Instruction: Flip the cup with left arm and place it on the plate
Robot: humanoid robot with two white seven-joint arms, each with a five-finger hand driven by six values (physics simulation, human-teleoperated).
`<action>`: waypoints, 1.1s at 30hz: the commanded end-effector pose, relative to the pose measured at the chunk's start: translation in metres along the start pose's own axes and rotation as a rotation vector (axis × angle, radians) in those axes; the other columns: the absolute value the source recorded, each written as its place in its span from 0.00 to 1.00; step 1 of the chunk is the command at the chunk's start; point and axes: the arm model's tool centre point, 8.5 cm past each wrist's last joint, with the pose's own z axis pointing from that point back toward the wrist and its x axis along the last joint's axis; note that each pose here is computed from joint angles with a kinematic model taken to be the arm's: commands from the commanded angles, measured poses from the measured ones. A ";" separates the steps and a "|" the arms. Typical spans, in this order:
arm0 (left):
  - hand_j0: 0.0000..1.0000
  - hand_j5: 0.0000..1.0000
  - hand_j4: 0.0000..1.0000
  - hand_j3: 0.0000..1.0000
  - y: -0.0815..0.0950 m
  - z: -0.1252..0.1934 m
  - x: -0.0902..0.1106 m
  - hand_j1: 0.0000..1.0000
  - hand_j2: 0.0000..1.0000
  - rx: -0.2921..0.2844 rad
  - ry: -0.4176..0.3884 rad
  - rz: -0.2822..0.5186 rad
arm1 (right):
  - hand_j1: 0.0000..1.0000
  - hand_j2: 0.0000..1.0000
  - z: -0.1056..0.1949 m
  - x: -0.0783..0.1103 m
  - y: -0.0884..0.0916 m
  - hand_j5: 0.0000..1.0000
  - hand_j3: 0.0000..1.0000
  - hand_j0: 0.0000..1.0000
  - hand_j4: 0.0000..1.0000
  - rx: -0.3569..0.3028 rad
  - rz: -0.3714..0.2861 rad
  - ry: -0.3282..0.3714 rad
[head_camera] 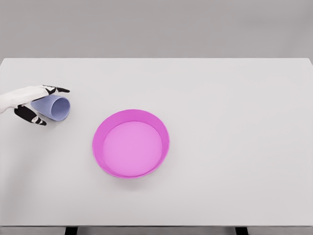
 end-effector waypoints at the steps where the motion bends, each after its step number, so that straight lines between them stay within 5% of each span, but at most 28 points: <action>1: 1.00 1.00 1.00 1.00 0.001 -0.001 0.001 1.00 1.00 0.001 -0.001 0.000 | 1.00 1.00 0.000 0.000 0.000 1.00 1.00 1.00 1.00 0.000 0.000 0.000; 11: 0.95 0.95 0.95 0.95 -0.001 -0.006 0.002 0.95 0.95 -0.019 0.009 -0.027 | 1.00 1.00 0.000 0.000 0.000 1.00 1.00 1.00 1.00 0.000 0.000 0.000; 20: 0.74 0.74 0.74 0.74 -0.002 -0.006 0.003 0.74 0.74 -0.023 0.007 -0.030 | 1.00 1.00 0.000 0.000 0.000 1.00 1.00 1.00 1.00 0.000 0.000 0.000; 26: 0.71 0.71 0.71 0.71 -0.002 -0.006 0.003 0.71 0.71 -0.025 0.005 -0.033 | 1.00 1.00 0.000 0.000 0.000 1.00 1.00 1.00 1.00 0.000 0.000 0.000; 33: 0.67 0.67 0.67 0.67 0.004 -0.003 0.005 0.67 0.67 0.027 -0.023 0.017 | 1.00 1.00 0.000 0.000 0.000 1.00 1.00 1.00 1.00 0.000 0.000 0.000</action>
